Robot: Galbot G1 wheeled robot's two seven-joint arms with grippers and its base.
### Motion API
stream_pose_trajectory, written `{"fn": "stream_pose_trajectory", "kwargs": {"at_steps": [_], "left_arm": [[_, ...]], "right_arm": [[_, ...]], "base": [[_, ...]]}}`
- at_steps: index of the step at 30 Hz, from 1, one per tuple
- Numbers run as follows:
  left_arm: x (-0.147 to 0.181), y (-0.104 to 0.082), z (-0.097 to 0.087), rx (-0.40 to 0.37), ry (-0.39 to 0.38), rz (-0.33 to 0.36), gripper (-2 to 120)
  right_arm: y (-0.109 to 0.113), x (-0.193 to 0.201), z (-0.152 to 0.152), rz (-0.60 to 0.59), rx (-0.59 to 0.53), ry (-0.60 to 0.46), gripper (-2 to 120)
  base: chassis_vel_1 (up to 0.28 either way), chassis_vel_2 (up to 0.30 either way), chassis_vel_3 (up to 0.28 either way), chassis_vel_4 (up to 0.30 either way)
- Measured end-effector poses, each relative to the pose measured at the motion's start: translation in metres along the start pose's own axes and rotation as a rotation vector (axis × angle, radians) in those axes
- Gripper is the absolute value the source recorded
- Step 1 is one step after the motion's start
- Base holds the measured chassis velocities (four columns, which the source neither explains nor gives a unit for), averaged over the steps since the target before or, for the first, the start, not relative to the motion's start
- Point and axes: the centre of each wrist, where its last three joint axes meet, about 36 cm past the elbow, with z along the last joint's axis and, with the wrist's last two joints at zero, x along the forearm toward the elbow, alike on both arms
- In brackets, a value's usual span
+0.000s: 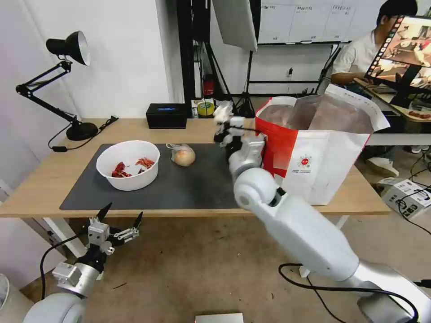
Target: Pick up the trash from the table and place it into the takeout bag.
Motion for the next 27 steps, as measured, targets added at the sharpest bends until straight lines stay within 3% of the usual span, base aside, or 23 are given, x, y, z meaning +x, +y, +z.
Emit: {"fn": "stream_pose_trajectory", "kwargs": {"at_steps": [2, 4, 9, 18, 27], "left_arm": [[0.000, 0.000, -0.001, 0.000, -0.002, 0.000, 100], [0.000, -0.001, -0.001, 0.000, -0.002, 0.001, 100], [-0.001, -0.002, -0.001, 0.001, -0.002, 0.008, 100], [-0.007, -0.007, -0.001, 0.008, -0.009, 0.027, 100], [-0.008, -0.008, -0.001, 0.011, -0.010, 0.030, 100]], "right_arm": [[-0.016, -0.002, -0.021, 0.063, -0.009, -0.018, 0], [-0.018, -0.002, -0.023, 0.072, -0.007, -0.019, 0], [-0.054, 0.003, -0.040, 0.216, 0.064, 0.006, 0], [-0.088, 0.018, -0.051, 0.243, 0.052, 0.035, 0], [-0.089, 0.018, -0.056, 0.259, 0.010, 0.029, 0]], "base": [[0.000, 0.000, 0.000, 0.000], [0.000, 0.000, 0.000, 0.000], [0.000, 0.000, 0.000, 0.000], [0.000, 0.000, 0.000, 0.000], [0.000, 0.000, 0.000, 0.000]]}}
